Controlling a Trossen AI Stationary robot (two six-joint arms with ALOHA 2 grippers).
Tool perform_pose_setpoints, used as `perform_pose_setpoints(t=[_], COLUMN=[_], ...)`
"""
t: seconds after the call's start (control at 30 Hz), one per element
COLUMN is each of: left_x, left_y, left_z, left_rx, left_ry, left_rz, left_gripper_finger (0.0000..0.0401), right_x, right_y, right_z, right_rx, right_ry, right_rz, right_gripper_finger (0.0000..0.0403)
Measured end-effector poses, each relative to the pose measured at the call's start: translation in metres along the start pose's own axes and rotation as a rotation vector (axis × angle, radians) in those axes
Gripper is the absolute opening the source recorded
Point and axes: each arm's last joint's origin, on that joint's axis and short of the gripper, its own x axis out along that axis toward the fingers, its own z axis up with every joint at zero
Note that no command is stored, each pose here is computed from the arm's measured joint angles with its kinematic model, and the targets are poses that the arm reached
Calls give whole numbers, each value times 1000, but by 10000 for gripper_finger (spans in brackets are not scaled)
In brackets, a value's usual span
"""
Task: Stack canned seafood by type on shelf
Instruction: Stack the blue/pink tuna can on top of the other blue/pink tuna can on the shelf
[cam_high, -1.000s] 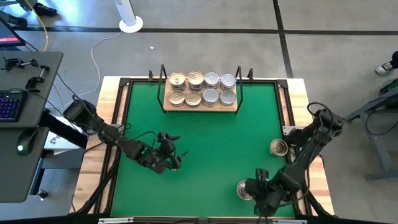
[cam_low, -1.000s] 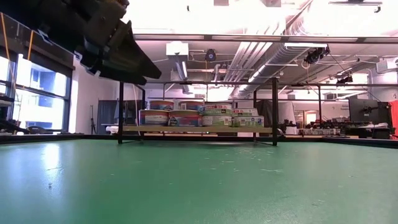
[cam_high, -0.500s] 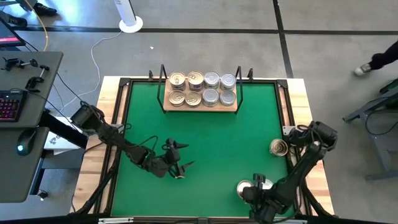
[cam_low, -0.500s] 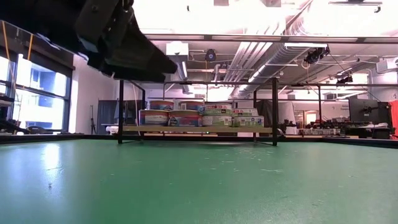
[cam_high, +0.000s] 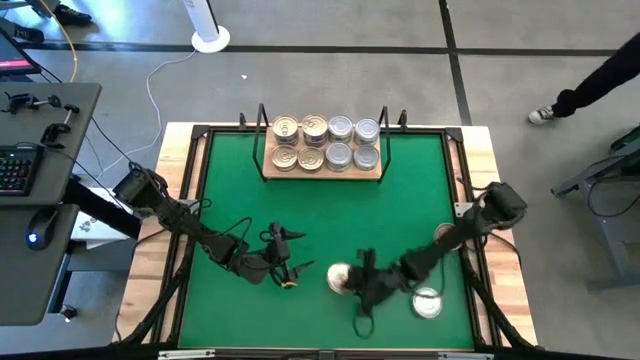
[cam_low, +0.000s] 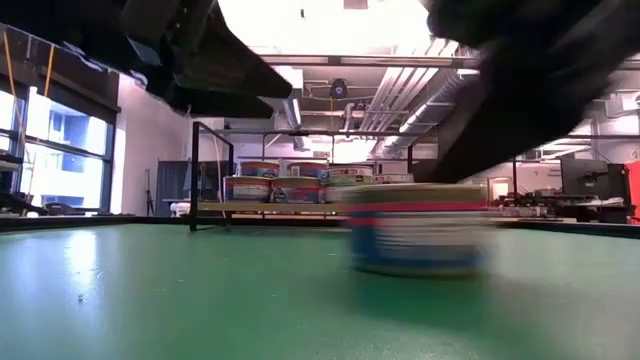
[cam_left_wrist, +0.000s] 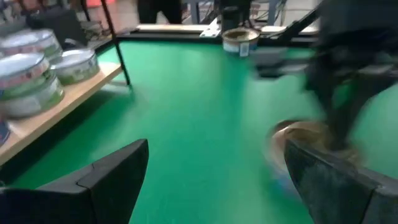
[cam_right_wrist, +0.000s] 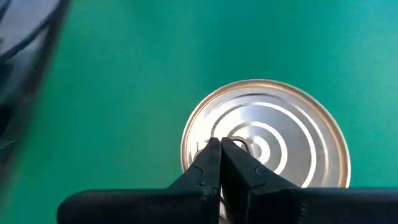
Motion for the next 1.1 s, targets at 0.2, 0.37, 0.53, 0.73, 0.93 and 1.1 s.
perform_pose_setpoints(t=[0.2, 0.37, 0.53, 0.73, 0.93, 1.1], left_x=[-17, -39, -47, -41, -31, -13], left_y=[-7, -11, -7, 13, 39, 59], left_z=[13, 19, 10, -21, -43, -47], left_rx=[54, 99, 41, 9, 35, 44], left_ry=[-48, -49, 55, 159, 160, 174], left_rz=[-63, -91, -84, -12, -11, -13], left_gripper_finger=[360, 360, 360, 360, 360, 360], right_x=[5, -10, -29, -20, -8, 1], right_y=[-24, -26, -36, -72, -110, -127], right_z=[44, 50, 36, 11, 5, 12], right_rx=[-153, -214, -127, -49, -12, -27], right_ry=[-314, -335, -268, -217, -248, -248], right_rz=[-38, -109, -127, -113, -110, -86], right_gripper_finger=[0, 0, 10, 106, 245, 328])
